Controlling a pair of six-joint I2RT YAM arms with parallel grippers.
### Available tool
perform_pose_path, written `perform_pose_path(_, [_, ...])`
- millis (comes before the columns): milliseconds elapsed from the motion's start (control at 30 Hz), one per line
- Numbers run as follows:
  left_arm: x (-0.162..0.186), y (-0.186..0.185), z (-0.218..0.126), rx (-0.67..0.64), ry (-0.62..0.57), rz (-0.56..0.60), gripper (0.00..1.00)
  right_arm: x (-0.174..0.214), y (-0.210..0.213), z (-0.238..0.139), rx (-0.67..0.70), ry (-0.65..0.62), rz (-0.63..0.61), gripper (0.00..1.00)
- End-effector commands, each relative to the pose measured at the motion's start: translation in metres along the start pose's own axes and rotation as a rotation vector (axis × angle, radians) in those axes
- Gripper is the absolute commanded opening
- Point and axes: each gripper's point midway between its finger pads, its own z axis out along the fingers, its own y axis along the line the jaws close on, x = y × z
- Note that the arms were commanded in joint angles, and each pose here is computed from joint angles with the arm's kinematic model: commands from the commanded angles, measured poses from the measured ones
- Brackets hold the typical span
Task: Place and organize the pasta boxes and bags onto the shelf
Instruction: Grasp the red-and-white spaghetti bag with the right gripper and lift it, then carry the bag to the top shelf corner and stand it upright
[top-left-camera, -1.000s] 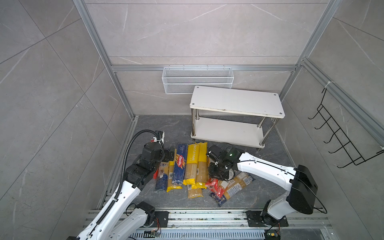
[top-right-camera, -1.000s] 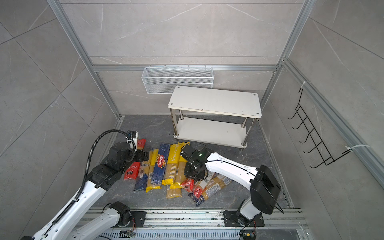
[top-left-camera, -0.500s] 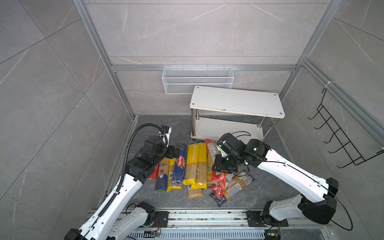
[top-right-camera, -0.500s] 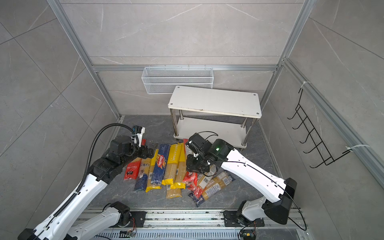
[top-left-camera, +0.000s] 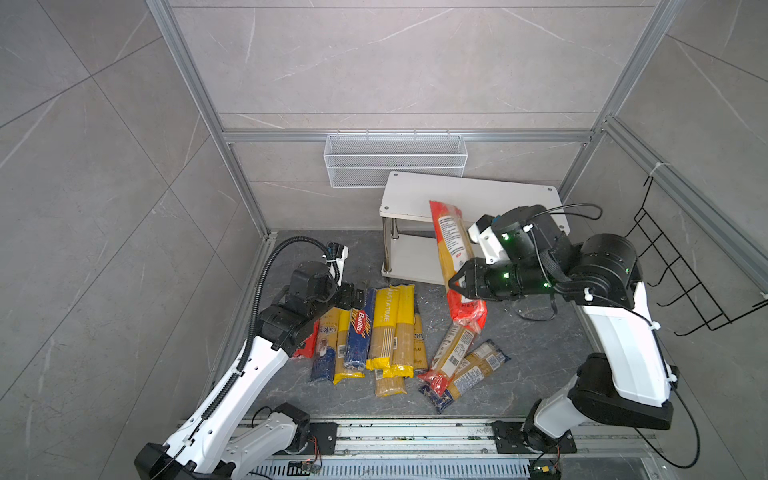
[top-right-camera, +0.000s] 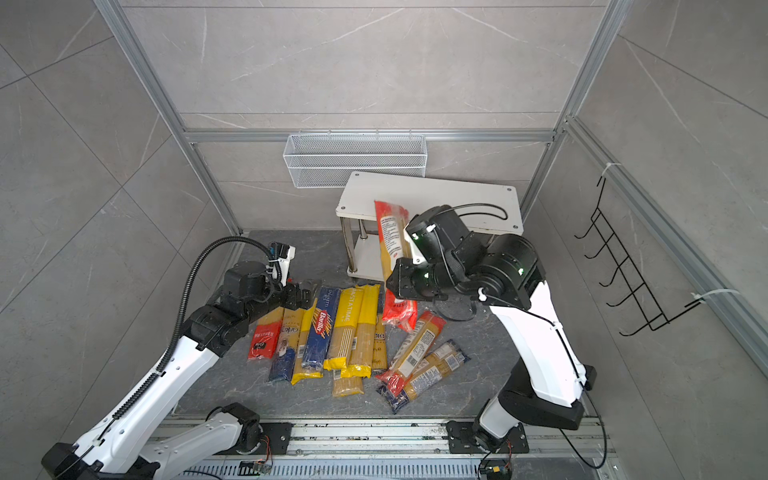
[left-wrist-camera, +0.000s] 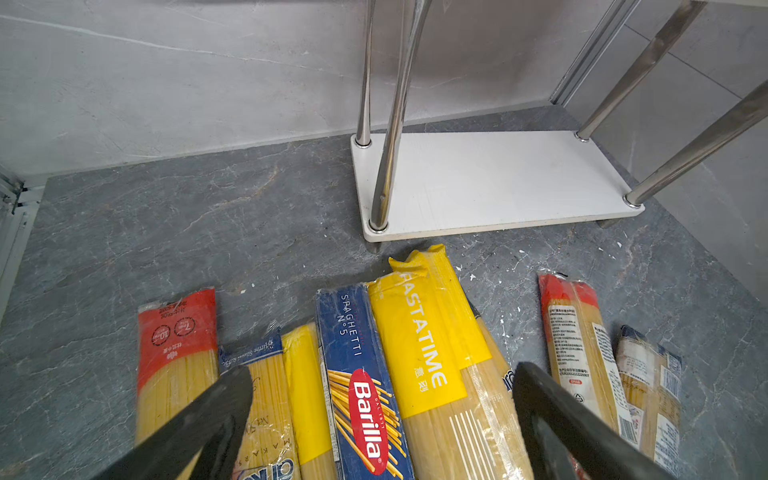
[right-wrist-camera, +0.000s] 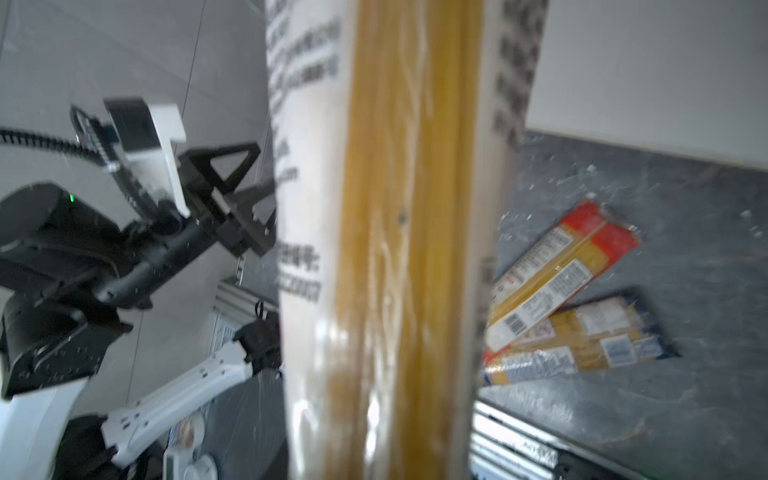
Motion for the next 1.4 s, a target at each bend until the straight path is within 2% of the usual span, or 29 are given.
perform_pose_path(0, [-0.022,-0.007,-0.002,0.028,-0.053,0.013,1.00,-0.037,-0.049,-0.016,0.185,-0.141,-0.021,0.00])
perform_pose_path(133, [-0.029,-0.009,0.004,0.031,-0.048,0.021,1.00,-0.079,-0.085,-0.025,0.276,-0.264,0.001,0.00])
perform_pose_path(267, [-0.033,-0.009,0.013,0.030,-0.042,0.031,1.00,-0.115,-0.135,-0.035,0.510,-0.356,-0.056,0.00])
perform_pose_path(467, [-0.040,-0.009,0.025,0.025,-0.022,0.043,1.00,-0.167,-0.178,-0.064,0.768,-0.518,-0.122,0.00])
perform_pose_path(600, [-0.049,-0.008,0.032,0.009,-0.026,0.048,1.00,-0.187,-0.211,-0.078,0.886,-0.548,-0.117,0.00])
perform_pose_path(800, [-0.057,-0.007,0.050,-0.006,-0.009,0.059,1.00,-0.206,-0.252,-0.074,0.965,-0.519,-0.114,0.00])
perform_pose_path(1167, [-0.061,-0.006,0.067,-0.015,0.015,0.086,1.00,-0.215,-0.292,-0.031,0.935,-0.406,-0.099,0.01])
perform_pose_path(1300, [-0.062,-0.005,0.069,-0.023,0.025,0.110,1.00,-0.217,-0.294,-0.018,0.906,-0.391,-0.091,0.14])
perform_pose_path(1367, [-0.061,-0.004,0.070,-0.025,0.028,0.121,1.00,-0.218,-0.297,-0.013,0.904,-0.383,-0.085,0.24])
